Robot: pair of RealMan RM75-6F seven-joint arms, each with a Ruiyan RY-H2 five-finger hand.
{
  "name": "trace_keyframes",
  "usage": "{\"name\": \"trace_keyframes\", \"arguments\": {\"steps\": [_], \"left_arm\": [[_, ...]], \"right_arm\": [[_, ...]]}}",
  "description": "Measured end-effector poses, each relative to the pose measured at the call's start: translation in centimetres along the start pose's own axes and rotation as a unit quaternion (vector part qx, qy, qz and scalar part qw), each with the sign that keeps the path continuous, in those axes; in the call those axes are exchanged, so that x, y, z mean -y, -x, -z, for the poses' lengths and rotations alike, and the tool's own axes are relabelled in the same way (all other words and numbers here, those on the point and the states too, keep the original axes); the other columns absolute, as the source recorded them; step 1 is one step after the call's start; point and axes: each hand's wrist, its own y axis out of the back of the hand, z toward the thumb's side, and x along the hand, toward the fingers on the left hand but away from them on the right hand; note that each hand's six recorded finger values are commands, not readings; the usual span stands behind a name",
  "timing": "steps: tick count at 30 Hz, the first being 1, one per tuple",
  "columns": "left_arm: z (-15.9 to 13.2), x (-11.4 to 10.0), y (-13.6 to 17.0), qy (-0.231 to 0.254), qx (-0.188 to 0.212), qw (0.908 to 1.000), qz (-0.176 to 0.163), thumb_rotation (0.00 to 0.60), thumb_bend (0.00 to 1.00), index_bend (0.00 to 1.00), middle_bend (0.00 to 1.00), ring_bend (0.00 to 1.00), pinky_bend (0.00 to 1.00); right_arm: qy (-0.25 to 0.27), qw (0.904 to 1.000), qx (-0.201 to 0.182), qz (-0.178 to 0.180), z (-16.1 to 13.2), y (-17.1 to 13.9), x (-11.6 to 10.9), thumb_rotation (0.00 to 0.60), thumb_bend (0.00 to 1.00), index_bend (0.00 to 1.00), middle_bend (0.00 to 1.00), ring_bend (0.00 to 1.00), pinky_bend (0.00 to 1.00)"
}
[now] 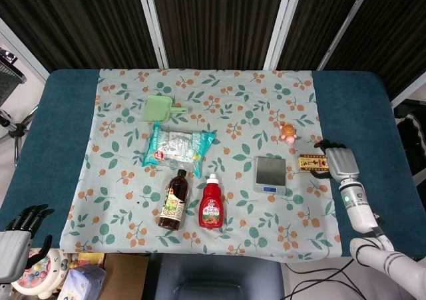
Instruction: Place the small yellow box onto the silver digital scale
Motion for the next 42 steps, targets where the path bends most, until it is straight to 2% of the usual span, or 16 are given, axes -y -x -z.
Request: {"name": "trace_keyframes", "arguments": {"steps": [16,19,24,29,32,39,42], "left_arm": [[0.1,0.0,0.0,0.002,-0.003,1.0,0.0,0.6,0.44,0.25,0.17,0.16,0.37],[0.3,0.0,0.0,0.002,-0.006,1.0,0.001,0.6,0.44,0.25,0.17,0.16,0.37],[0.3,0.1,-0.2,0.0,-0.007,1.0,0.002,0.6,0.44,0.25,0.17,0.16,0.37],[0.6,0.2,-0.4,-0.001,-0.015,0.9999,0.006,0.6,0.44,0.25,0.17,0.16,0.37],[0.5,0.2,-0.5,-0.001,-0.014,0.9999,0.006,0.6,0.44,0.25,0.17,0.16,0.37],[0.5,0.2,-0.5,-0.003,-0.014,0.9999,0.006,0.6,0.44,0.25,0.17,0.16,0.37],[0.4,0.3,-0.6,-0.005,-0.014,0.9999,0.008,0.6,0.44,0.25,0.17,0.16,0.37]], "right_arm": [[-0.011,0.9996,0.003,-0.024,-0.5,0.6,1.8,0.6,0.33,0.38,0.31,0.32,0.38],[-0.015,0.9995,0.004,-0.026,-0.6,0.8,2.0,0.6,0.33,0.39,0.33,0.34,0.4],[-0.02,0.9995,0.009,-0.021,-0.8,0.9,2.3,0.6,0.33,0.49,0.42,0.43,0.5],[-0.024,0.9995,0.022,0.0,-0.9,0.6,2.5,0.6,0.33,0.69,0.59,0.6,0.66],[-0.026,0.9991,0.032,0.014,-0.9,0.3,2.5,0.6,0.33,0.77,0.66,0.66,0.72],[-0.007,0.9993,0.025,0.026,-1.5,-0.4,2.2,0.6,0.33,0.79,0.68,0.68,0.73],[0.001,0.999,0.011,0.044,-2.3,-0.9,1.6,0.6,0.33,0.79,0.68,0.68,0.73]]}}
